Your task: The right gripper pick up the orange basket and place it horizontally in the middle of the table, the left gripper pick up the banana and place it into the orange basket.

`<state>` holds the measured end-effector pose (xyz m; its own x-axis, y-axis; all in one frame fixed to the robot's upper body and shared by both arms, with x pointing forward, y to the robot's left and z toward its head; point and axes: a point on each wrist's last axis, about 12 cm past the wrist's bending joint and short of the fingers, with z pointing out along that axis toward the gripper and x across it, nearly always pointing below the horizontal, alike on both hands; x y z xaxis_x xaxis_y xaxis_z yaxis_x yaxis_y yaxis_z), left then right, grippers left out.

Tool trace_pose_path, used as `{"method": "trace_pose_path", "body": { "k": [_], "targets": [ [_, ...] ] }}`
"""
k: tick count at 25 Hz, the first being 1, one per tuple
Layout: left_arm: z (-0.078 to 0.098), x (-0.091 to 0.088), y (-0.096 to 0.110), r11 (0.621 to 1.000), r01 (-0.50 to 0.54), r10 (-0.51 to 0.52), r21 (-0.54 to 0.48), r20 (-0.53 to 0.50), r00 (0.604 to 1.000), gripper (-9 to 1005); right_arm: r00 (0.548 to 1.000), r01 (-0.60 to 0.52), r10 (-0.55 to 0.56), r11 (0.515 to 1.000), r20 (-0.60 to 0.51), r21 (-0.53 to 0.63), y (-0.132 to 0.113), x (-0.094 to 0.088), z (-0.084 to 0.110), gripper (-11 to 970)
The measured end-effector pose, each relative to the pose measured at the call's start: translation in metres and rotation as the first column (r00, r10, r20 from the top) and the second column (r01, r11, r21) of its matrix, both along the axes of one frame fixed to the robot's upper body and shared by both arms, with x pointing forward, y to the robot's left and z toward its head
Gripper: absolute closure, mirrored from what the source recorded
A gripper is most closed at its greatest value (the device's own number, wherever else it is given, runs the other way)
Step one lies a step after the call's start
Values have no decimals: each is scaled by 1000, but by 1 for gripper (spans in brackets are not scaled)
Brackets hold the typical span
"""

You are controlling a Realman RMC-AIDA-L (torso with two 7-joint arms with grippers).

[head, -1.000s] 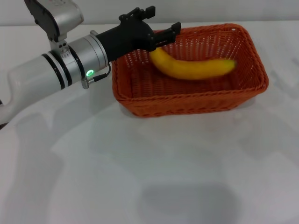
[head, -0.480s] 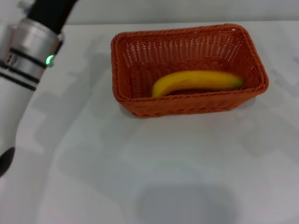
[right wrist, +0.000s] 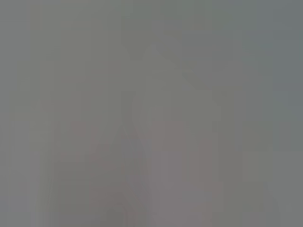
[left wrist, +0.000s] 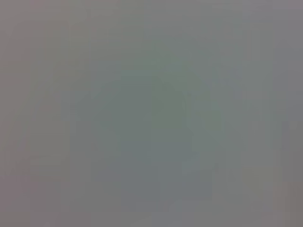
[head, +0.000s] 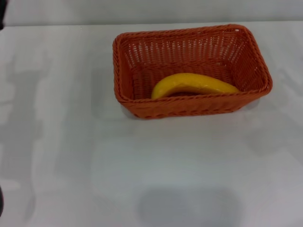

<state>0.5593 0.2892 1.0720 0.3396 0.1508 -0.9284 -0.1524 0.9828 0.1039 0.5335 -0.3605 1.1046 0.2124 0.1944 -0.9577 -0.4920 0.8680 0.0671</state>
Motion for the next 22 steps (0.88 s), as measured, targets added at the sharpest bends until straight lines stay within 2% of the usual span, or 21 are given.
{"method": "trace_pose_path", "body": {
  "k": [5, 12, 17, 22],
  "targets": [
    [-21, -18, 24, 992, -122, 122, 8, -112, 986, 131, 998, 58, -58, 998, -31, -4, -6, 4, -3, 101],
    [-42, -39, 41, 985, -173, 174, 23, -217, 961, 133, 968, 240, -246, 966, -47, -99, -29, 7, -11, 102],
    [-47, -45, 47, 982, -188, 190, 32, -244, 951, 134, 911, 396, -410, 897, -35, -194, -52, 2, -17, 101],
    [-50, -44, 47, 982, -184, 186, 31, -272, 944, 135, 849, 511, -527, 804, 31, -304, -64, -10, -27, 102]
  ]
}}
